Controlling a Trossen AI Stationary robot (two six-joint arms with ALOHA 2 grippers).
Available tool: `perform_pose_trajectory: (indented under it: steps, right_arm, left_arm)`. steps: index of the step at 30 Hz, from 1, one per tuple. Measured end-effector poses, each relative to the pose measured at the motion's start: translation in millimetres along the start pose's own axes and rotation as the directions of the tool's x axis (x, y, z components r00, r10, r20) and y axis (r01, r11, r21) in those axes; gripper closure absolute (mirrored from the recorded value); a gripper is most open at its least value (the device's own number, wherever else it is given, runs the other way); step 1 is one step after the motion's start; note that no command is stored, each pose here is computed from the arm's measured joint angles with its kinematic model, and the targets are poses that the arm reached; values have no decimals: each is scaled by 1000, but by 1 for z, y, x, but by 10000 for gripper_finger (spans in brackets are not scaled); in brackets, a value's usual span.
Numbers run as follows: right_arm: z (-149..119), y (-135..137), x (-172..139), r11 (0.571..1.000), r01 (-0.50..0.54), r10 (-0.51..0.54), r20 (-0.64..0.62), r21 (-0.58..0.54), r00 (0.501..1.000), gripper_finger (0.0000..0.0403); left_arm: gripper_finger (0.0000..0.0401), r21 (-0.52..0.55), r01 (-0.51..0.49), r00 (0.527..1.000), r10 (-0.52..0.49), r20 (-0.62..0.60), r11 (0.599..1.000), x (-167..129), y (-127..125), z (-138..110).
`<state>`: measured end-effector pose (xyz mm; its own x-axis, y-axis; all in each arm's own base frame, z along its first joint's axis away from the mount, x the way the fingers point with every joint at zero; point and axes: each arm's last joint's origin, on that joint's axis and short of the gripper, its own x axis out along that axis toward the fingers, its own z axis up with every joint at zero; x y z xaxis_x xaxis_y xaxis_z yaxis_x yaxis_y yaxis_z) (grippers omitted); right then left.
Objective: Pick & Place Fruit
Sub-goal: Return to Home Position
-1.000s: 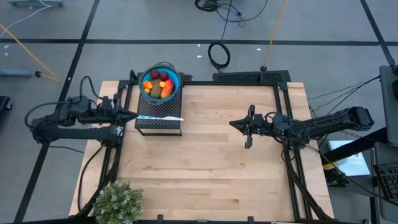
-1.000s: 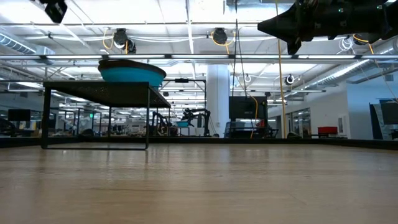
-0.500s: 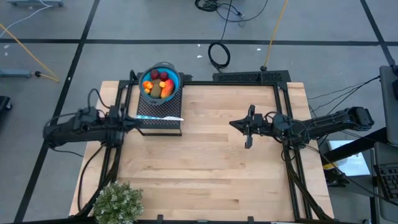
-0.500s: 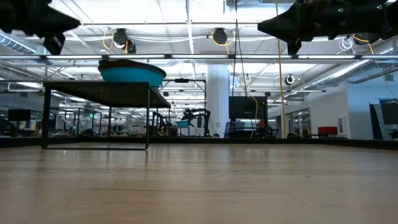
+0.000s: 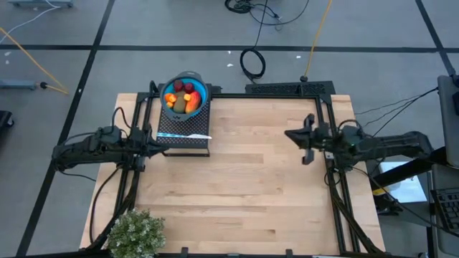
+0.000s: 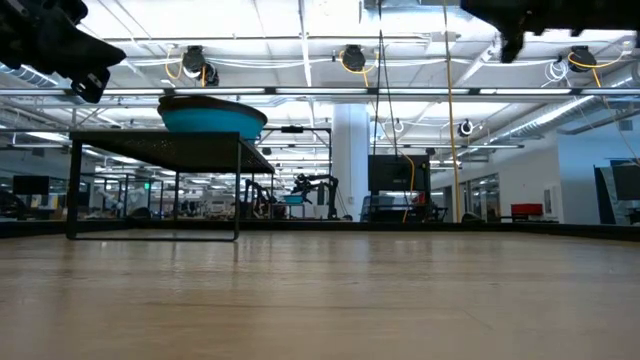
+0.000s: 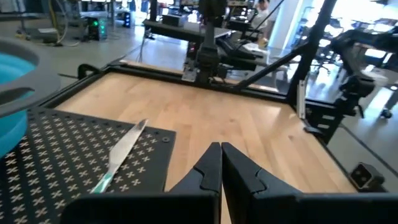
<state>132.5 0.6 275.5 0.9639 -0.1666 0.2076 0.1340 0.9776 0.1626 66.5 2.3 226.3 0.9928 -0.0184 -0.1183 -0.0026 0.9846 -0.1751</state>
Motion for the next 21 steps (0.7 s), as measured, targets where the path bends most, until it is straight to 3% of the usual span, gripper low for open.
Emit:
perform_pose_trajectory:
  steps: [4,8,14,21]
  right_arm:
    - [-2,-8,-26,985,83,-70,-90,150,994,403]
    - [-18,-12,-39,952,158,-87,-262,261,961,403]
    - [-25,-11,-38,981,94,-37,-314,169,949,403]
    - [-63,-15,-34,987,48,-16,-206,152,978,403]
  left_arm:
    - [391,5,13,1000,-13,-2,1000,0,0,0]
    - [391,15,13,1000,-13,-2,1000,0,0,0]
    - [394,27,18,1000,-18,7,999,7,2,-9]
    - [398,7,51,997,-51,51,999,24,6,-31]
